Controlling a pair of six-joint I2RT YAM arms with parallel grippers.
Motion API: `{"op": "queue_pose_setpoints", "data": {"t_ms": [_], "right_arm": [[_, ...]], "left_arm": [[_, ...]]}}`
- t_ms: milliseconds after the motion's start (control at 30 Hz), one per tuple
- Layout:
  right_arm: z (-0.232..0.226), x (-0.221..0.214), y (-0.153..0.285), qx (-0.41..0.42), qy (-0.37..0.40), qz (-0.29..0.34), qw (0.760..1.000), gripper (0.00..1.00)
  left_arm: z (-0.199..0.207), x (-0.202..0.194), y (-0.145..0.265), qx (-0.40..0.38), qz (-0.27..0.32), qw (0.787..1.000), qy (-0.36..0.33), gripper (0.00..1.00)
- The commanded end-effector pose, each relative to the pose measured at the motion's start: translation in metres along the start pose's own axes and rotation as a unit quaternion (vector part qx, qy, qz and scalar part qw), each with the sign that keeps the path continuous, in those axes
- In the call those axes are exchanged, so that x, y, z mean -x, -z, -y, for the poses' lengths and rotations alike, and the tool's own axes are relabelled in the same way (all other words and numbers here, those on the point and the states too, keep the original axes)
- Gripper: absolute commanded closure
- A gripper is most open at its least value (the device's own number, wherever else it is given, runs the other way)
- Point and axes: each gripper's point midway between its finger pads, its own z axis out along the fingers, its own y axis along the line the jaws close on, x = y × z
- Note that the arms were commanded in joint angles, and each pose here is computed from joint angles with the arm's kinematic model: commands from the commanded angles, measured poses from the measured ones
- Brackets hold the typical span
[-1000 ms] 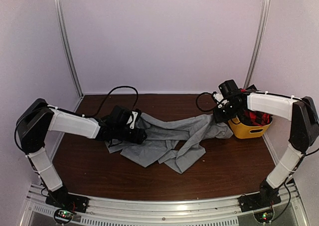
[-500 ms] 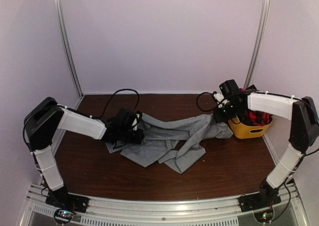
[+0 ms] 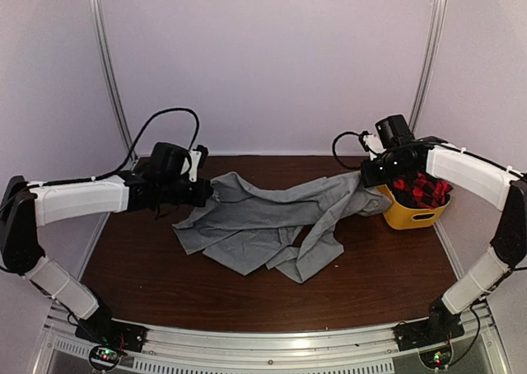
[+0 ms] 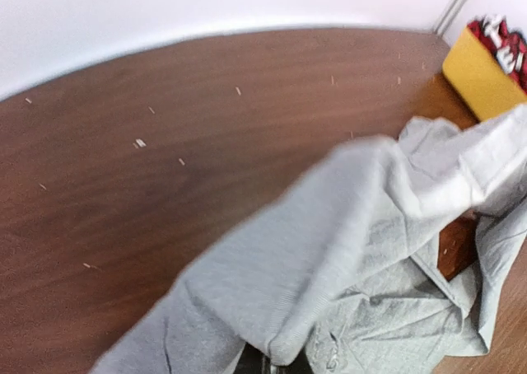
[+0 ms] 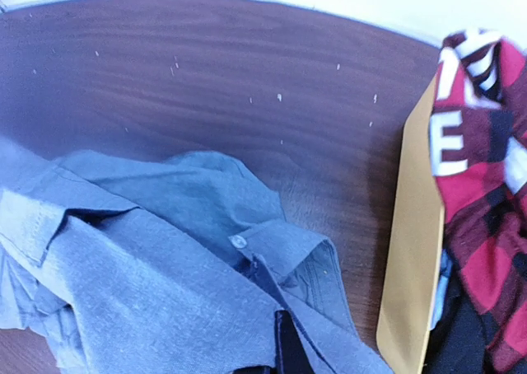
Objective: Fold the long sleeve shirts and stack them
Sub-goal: Flatten out the crumpled shirt at the center of the board.
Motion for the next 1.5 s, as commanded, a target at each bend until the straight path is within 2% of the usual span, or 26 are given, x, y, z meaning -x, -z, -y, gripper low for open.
{"op": "queue_pose_setpoints", "data": {"t_ms": [0, 267, 400, 533, 667, 900, 1133, 1333, 1467], "right_arm": [[0.004, 0.053, 0.063, -0.001, 0.001, 0.099, 0.995, 1.0], [-0.017, 0.102, 0.133, 0.063, 0.017, 0.183, 0.981, 1.0], [-0.024, 0.128, 0.155, 0.077, 0.011, 0.205, 0.976, 1.0], [-0.036, 0.158, 0.193, 0.094, 0.012, 0.234, 0.968, 1.0], [-0.071, 0.173, 0.263, 0.169, 0.034, 0.287, 0.942, 1.0], [-0.108, 0.146, 0.371, 0.285, 0.055, 0.338, 0.895, 1.0], [-0.106, 0.109, 0.463, 0.371, 0.051, 0.387, 0.843, 1.0], [-0.106, 0.076, 0.516, 0.438, 0.05, 0.401, 0.803, 1.0], [-0.104, 0.062, 0.533, 0.457, 0.043, 0.404, 0.791, 1.0]], "left_arm": [[-0.033, 0.069, 0.063, -0.004, 0.084, 0.996, 0.001, 1.0], [-0.055, 0.136, 0.122, 0.049, 0.16, 0.985, -0.031, 1.0], [-0.061, 0.185, 0.162, 0.032, 0.224, 0.974, -0.018, 1.0], [-0.039, 0.243, 0.215, -0.006, 0.289, 0.957, -0.038, 1.0], [-0.007, 0.272, 0.277, -0.059, 0.344, 0.935, -0.063, 1.0], [0.028, 0.258, 0.378, -0.11, 0.4, 0.905, -0.096, 1.0], [0.061, 0.223, 0.465, -0.183, 0.439, 0.873, -0.102, 1.0], [0.078, 0.192, 0.525, -0.227, 0.466, 0.85, -0.096, 1.0], [0.086, 0.179, 0.543, -0.254, 0.468, 0.841, -0.091, 1.0]]}}
